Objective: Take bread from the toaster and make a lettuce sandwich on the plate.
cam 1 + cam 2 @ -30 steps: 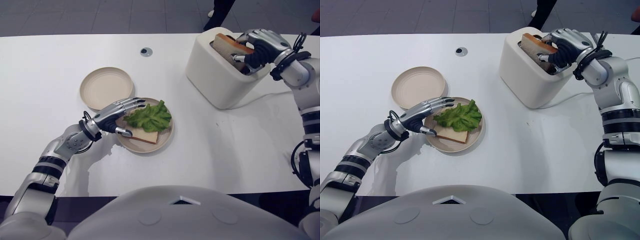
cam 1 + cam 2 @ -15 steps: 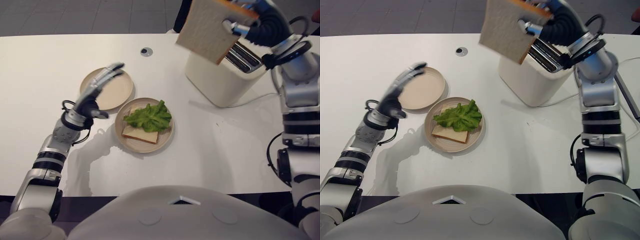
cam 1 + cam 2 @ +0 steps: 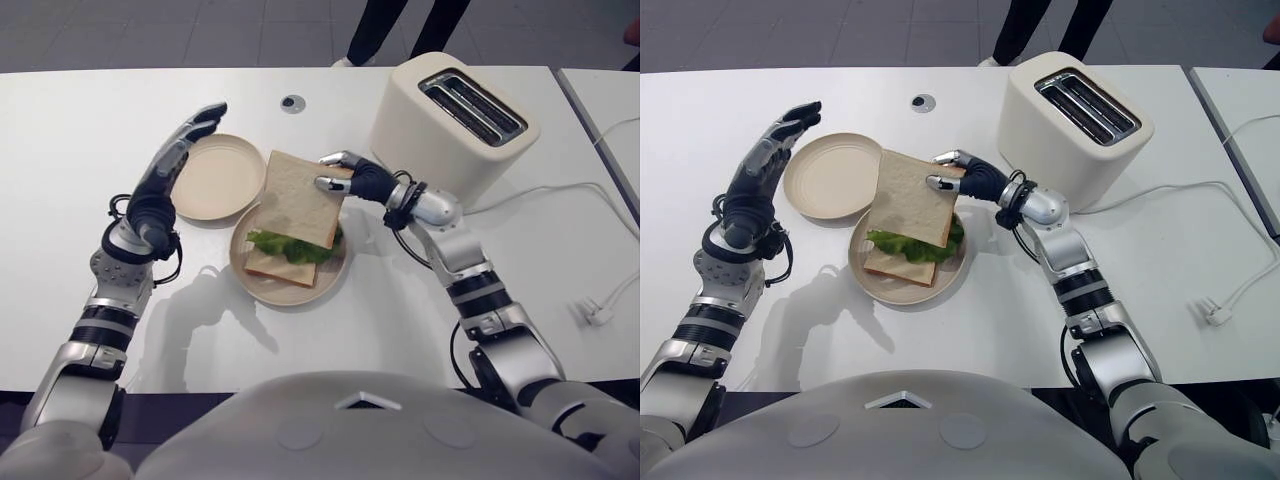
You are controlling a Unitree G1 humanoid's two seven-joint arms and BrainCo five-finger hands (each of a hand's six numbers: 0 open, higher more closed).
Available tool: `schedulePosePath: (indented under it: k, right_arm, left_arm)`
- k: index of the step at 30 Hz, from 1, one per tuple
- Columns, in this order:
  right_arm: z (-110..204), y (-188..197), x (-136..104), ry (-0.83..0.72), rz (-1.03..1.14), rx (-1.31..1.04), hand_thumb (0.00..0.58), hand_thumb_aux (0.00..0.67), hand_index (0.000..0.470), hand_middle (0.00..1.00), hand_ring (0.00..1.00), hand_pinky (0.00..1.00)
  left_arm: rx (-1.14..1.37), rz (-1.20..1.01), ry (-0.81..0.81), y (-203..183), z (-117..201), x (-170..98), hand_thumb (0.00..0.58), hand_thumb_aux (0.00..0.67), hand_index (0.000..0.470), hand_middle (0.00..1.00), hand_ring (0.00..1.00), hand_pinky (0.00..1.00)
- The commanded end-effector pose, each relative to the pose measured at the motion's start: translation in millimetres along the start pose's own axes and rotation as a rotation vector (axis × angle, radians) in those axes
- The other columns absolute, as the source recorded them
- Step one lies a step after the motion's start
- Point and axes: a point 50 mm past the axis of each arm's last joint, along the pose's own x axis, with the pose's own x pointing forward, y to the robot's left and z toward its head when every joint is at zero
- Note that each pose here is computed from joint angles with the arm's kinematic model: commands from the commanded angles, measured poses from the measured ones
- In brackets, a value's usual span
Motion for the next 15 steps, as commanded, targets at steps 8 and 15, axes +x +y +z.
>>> schedulePosePath:
  k: [8, 15]
  right_arm:
    - [-11, 19, 13, 0.110, 0.121, -0.330, 0.580, 0.670, 0.470, 1.00, 1.00, 1.00]
    - [-4, 18, 13, 0.080, 0.105, -0.506, 0.580, 0.670, 0.470, 1.00, 1.00, 1.00]
  left_arm:
    - [-0.093, -0.656, 0.213, -64, -8, -27, 0.000, 0.000, 0.000, 0.00, 0.00, 0.00]
    - [-0.058, -0.932, 0.473, -92, -42, -59, 0.000, 0.000, 0.000, 0.00, 0.00, 0.00]
